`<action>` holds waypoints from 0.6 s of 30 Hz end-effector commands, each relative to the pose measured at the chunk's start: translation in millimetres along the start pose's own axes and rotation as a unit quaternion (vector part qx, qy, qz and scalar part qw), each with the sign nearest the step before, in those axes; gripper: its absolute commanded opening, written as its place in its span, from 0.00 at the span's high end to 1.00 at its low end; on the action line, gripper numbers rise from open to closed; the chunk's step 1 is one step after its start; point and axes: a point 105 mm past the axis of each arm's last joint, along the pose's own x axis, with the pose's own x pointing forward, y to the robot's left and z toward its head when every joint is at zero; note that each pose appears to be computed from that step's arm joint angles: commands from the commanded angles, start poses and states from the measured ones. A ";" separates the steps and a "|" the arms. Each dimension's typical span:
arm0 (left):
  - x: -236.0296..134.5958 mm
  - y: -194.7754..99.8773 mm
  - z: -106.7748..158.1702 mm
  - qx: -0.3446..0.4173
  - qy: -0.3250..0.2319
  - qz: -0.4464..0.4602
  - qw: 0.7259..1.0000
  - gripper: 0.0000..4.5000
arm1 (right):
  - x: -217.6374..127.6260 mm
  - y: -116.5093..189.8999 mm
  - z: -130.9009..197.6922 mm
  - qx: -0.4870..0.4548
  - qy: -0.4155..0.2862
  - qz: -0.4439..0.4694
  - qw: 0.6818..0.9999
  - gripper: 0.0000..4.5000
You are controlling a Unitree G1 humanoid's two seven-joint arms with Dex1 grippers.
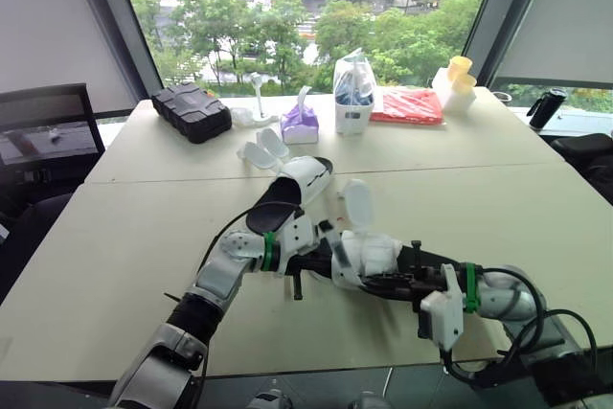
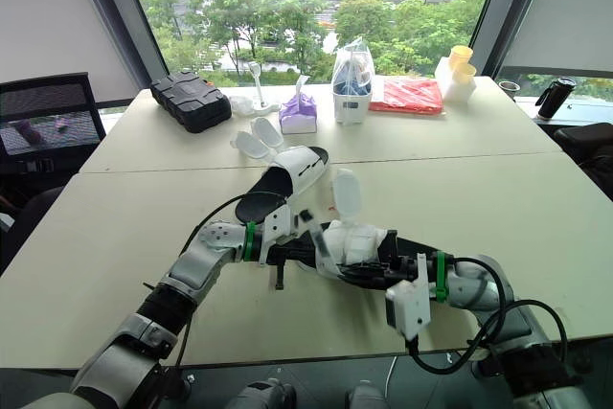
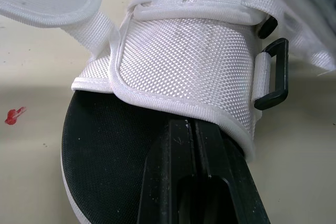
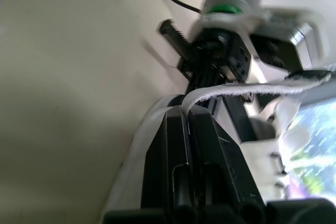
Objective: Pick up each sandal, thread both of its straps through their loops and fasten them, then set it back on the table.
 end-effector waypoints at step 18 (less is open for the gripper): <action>4.4 -9.2 -11.3 -0.015 0.017 -0.016 1.000 1.00 | -1.1 7.7 -34.3 -0.177 0.038 -0.027 0.983 0.99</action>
